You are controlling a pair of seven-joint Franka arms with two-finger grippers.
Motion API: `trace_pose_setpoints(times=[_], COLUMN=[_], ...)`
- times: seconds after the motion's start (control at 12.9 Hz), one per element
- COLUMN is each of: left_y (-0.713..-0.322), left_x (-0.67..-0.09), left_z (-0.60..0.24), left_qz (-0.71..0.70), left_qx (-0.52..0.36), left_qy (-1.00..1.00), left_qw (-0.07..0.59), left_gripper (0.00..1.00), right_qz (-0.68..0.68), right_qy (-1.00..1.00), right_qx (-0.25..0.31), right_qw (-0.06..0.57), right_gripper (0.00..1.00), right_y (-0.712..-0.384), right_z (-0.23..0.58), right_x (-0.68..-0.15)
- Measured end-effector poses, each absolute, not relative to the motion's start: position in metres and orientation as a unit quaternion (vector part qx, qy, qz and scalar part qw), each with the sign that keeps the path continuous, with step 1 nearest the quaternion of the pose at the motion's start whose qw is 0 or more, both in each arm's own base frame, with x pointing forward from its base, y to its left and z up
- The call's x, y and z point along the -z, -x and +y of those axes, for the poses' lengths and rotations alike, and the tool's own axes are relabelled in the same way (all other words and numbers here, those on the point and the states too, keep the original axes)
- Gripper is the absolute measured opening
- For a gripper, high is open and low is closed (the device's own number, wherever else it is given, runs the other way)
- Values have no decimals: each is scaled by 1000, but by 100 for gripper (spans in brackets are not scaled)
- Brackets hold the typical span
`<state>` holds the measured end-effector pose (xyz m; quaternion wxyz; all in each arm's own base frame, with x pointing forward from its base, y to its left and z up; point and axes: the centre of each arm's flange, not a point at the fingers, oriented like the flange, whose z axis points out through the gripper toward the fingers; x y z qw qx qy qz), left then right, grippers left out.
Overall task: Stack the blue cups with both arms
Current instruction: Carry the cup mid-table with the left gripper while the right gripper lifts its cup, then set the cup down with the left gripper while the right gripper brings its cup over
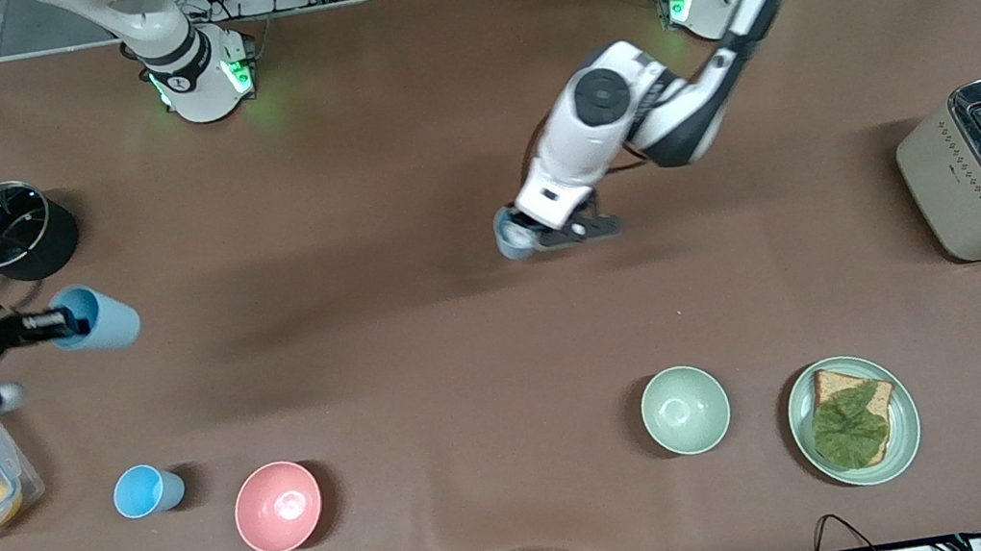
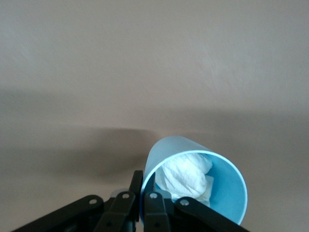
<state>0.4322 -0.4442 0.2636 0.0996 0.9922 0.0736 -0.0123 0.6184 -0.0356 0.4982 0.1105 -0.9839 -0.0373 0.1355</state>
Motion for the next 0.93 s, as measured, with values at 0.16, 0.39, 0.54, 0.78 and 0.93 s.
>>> trace_pose_setpoints(times=[0.16,0.39,0.54,0.78,0.93], left_y=[-407,-407,-417,-455,-495], left_x=[-237,-221,-218,-267,-349], left_z=[-479,-504,-504,-493,-463], left_qz=[95,120,127,151,182], left_qx=[2,-23,-25,-58,-99], left_qy=[-992,-990,-989,-984,-976], left_qw=[79,66,70,80,68], left_gripper=[4,11,33,66,88], right_qz=[-37,-18,-4,10,38], right_qy=[981,982,984,986,987], right_qx=[-144,-153,-152,-147,-142], right_qw=[122,107,90,75,67], right_gripper=[4,4,4,4,4], right_y=[-617,-621,-617,-606,-599], right_z=[-17,51,116,179,209], right_x=[-505,-497,-494,-483,-473])
